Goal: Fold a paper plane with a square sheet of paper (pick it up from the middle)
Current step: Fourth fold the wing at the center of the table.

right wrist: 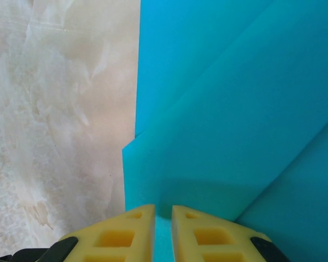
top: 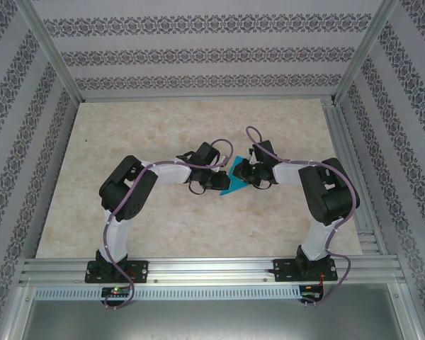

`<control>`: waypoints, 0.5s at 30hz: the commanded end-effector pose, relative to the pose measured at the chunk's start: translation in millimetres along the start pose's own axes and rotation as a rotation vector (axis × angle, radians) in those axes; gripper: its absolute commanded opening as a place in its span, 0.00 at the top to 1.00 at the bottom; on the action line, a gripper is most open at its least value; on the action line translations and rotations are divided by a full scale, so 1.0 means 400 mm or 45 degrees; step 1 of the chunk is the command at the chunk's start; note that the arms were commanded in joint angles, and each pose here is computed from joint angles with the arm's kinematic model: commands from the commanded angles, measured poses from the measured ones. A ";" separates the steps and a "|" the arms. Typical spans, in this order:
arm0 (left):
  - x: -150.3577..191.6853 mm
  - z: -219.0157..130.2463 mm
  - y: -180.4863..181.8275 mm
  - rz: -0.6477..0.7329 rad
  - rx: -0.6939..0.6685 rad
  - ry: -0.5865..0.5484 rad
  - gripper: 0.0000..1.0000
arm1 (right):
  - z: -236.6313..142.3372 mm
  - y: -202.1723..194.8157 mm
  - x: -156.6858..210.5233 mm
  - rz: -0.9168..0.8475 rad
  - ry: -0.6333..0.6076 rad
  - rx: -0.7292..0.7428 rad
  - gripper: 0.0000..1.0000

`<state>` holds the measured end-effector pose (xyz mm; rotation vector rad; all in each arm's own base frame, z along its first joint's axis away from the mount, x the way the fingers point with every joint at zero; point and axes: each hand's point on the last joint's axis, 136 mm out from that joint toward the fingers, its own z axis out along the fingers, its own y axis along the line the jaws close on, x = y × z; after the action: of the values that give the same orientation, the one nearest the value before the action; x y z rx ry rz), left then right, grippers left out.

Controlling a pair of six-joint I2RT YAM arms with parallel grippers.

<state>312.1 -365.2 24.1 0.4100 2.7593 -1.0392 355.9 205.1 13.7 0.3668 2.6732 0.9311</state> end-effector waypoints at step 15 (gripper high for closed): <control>0.173 0.004 0.030 -0.044 -0.114 0.222 0.89 | 0.038 -0.144 0.069 0.082 0.114 0.244 0.83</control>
<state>295.7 -362.5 20.4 0.4331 2.7754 -1.0103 355.8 206.7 12.4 0.3688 2.6900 0.9364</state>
